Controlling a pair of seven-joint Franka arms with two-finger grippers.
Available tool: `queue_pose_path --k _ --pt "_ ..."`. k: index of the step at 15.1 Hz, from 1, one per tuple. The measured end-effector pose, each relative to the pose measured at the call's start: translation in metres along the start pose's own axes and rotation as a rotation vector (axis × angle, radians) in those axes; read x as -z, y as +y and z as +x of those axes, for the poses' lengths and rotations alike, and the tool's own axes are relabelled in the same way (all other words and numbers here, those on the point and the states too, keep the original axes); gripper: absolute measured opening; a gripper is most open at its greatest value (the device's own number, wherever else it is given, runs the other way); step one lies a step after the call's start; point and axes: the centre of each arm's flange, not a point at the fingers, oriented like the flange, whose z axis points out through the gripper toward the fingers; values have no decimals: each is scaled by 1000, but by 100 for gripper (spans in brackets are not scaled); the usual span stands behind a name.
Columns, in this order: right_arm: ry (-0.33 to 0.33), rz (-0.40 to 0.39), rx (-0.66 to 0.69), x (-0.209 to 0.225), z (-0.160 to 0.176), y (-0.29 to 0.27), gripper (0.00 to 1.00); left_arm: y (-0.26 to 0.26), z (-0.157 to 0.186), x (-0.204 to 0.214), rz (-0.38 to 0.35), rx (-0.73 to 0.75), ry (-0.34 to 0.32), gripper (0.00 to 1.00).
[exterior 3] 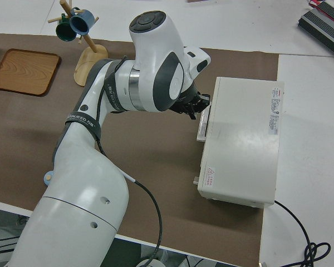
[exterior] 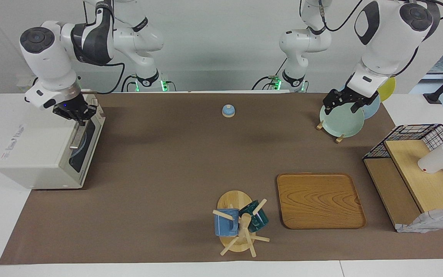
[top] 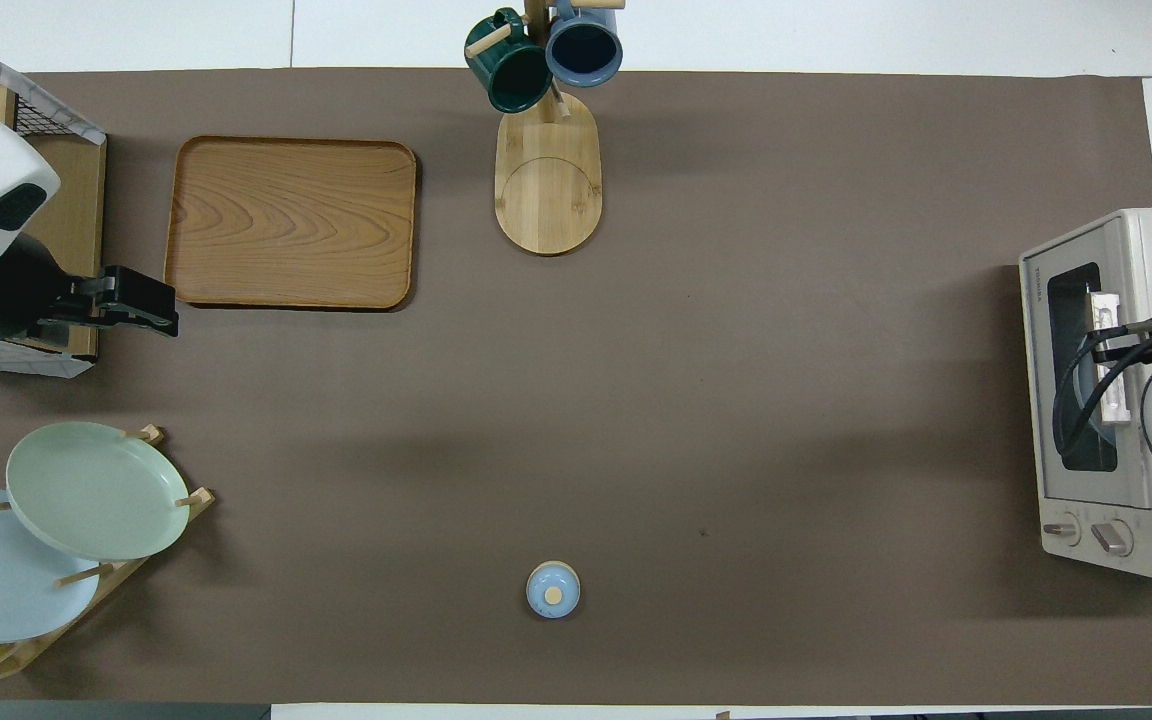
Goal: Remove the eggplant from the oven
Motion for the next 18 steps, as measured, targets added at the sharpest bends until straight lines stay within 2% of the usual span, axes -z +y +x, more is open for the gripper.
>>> queue_pose_path --k 15,18 --pt "-7 -3 -15 -38 -6 10 1 0 3 3 -4 0 31 100" --pt "15 -5 10 -42 -7 -4 1 0 3 3 -5 0 31 100"
